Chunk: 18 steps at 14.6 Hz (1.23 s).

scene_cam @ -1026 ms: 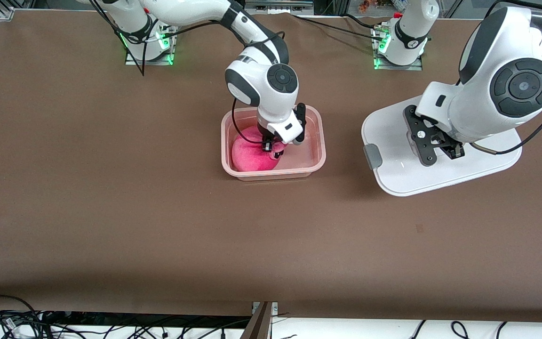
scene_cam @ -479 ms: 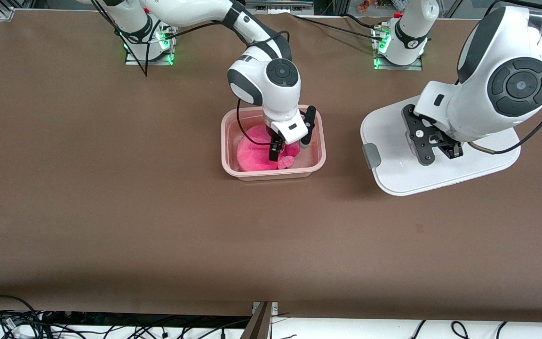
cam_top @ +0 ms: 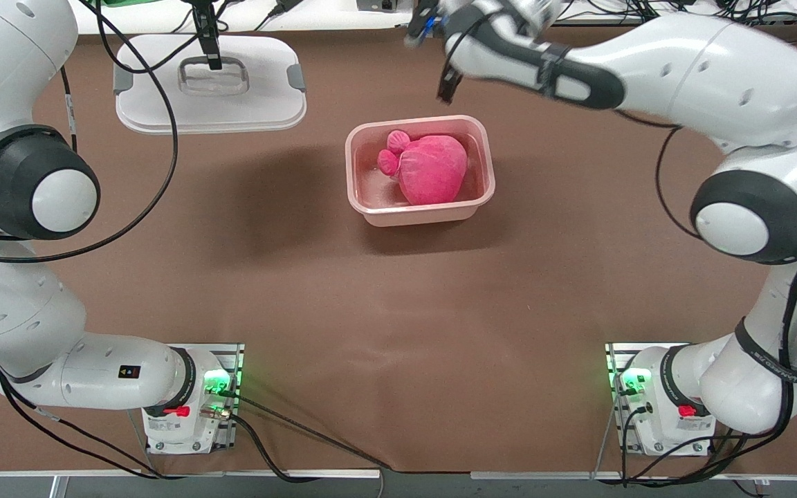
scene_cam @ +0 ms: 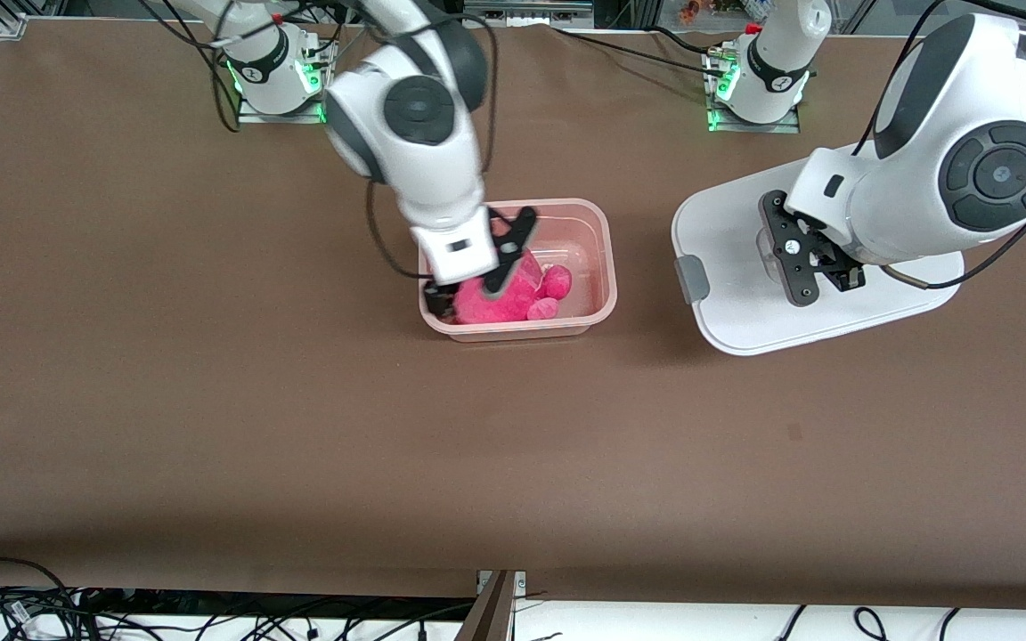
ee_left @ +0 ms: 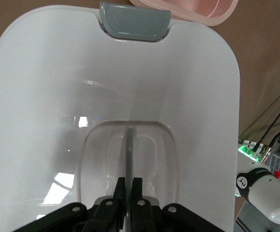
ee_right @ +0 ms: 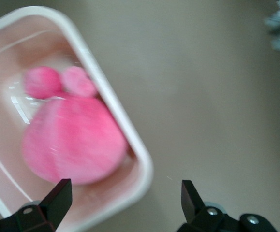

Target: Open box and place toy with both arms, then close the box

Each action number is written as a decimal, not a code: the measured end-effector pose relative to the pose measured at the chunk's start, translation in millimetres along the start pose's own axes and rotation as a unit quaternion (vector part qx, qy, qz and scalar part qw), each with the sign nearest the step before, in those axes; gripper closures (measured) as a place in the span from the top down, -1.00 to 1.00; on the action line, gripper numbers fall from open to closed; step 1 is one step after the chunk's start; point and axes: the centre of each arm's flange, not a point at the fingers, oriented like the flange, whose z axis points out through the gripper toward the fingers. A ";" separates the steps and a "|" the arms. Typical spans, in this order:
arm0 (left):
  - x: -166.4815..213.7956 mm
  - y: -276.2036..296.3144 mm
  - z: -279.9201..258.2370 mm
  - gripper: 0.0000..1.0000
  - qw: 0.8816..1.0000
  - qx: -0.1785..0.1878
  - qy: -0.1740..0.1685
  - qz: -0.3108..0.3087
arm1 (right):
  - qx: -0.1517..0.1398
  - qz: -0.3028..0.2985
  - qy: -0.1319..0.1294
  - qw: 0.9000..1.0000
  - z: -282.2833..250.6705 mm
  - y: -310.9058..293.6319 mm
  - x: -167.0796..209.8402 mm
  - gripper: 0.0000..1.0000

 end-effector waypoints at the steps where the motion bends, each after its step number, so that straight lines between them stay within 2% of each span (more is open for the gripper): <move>1: 5.4 0.7 3.7 -0.86 1.000 -0.009 0.006 0.009 | 0.003 0.027 0.003 1.000 -17.5 27.6 -19.1 1.00; 3: 36.2 7.0 20.7 -0.86 0.999 -0.033 0.013 0.040 | 0.016 0.083 0.000 0.996 -53.1 74.6 -63.5 1.00; 5: 94.6 17.5 45.7 -0.86 0.996 -0.038 0.024 0.081 | 0.028 0.141 -0.006 0.990 -87.1 114.6 -113.3 1.00; 8: 198.0 41.2 86.9 -0.86 0.989 -0.014 0.059 0.133 | 0.042 0.227 -0.027 0.973 -133.0 153.7 -189.2 1.00; 11: 273.3 78.0 114.8 -0.86 0.984 0.013 0.085 0.157 | 0.044 0.295 -0.045 0.953 -167.1 169.1 -247.5 1.00; 15: 327.6 131.8 121.4 -0.86 0.984 0.040 0.109 0.137 | 0.053 0.377 -0.057 0.923 -176.6 164.6 -294.7 1.00; 18: 336.2 130.0 130.7 -0.86 0.986 0.041 0.116 0.115 | 0.056 0.405 -0.062 0.910 -174.2 167.6 -313.8 1.00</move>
